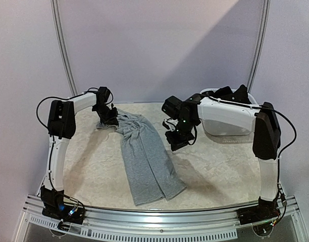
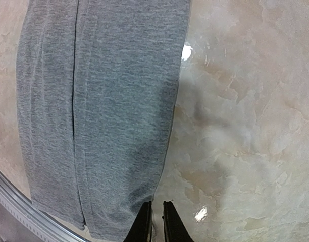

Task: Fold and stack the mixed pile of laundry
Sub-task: Adjust the rectangle-folded tank top at the center of the board.

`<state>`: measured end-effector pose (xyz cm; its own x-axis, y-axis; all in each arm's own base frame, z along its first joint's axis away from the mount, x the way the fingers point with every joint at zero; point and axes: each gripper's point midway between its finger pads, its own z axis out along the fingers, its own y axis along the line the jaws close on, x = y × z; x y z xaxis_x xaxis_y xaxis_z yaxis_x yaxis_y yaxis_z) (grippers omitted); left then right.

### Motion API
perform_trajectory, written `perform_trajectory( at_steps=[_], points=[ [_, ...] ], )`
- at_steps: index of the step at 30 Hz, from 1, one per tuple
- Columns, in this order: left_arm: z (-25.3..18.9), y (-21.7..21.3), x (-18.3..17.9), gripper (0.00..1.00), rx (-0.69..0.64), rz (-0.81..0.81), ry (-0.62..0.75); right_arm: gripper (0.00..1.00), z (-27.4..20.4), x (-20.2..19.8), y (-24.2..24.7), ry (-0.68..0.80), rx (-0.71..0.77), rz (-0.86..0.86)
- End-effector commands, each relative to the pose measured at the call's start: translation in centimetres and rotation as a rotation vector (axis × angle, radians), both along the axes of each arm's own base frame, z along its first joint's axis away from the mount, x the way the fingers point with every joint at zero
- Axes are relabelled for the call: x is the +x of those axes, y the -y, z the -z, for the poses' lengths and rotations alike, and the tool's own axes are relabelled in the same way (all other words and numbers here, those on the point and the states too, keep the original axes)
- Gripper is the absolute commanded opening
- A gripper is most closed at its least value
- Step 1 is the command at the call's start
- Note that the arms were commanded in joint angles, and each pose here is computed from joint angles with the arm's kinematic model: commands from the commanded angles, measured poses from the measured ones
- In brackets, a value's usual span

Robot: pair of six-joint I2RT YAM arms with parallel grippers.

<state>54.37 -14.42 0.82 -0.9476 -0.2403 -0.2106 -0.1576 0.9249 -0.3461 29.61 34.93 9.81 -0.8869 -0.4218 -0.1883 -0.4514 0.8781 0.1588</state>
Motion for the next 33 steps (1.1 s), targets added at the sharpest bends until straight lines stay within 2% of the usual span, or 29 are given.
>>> perform_trajectory(
  at_steps=[1, 7, 11, 15, 19, 22, 24, 26, 30, 33],
  points=[
    [3.2, -2.7, 3.5, 0.15, -0.05, -0.07, 0.006, 0.09, 1.4, 1.2, 0.7, -0.034, -0.049, 0.035],
    [2.9, -2.2, 9.7, 0.19, -0.25, -0.135, 0.153, 0.08, 2.6, 3.5, 0.5, -0.067, -0.039, 0.086],
    [2.9, -2.7, 12.5, 0.21, -0.358, -0.211, 0.237, 0.08, 2.2, 5.0, 0.2, -0.069, -0.021, 0.116],
    [-0.6, -3.5, 14.4, 0.22, -0.414, -0.253, 0.323, 0.08, 1.3, 6.2, -0.2, -0.055, 0.019, 0.134],
    [-5.8, -3.4, 14.4, 0.35, -0.401, -0.226, 0.394, 0.1, 0.5, 6.6, -0.1, -0.023, 0.036, 0.107],
    [-9.3, -3.3, 13.1, 0.48, -0.371, -0.2, 0.407, 0.17, 0.2, 6.3, 0.3, -0.007, 0.057, 0.089],
    [-12.0, -3.3, 11.6, 0.53, -0.326, -0.167, 0.424, 0.25, -0.2, 6.1, 0.6, -0.007, 0.101, 0.09],
    [-14.5, -3.2, 9.6, 0.57, -0.288, -0.149, 0.429, 0.28, -0.8, 5.7, 1.1, 0.001, 0.13, 0.091],
    [-16.0, -3.0, 3.6, 0.65, -0.203, -0.113, 0.349, 0.33, -1.5, 4.5, 1.6, -0.003, 0.16, 0.063],
    [-18.0, -2.1, -2.3, 0.65, -0.111, -0.063, 0.328, 0.42, -0.9, 3.1, 2.0, -0.038, 0.177, 0.039]
  ],
)
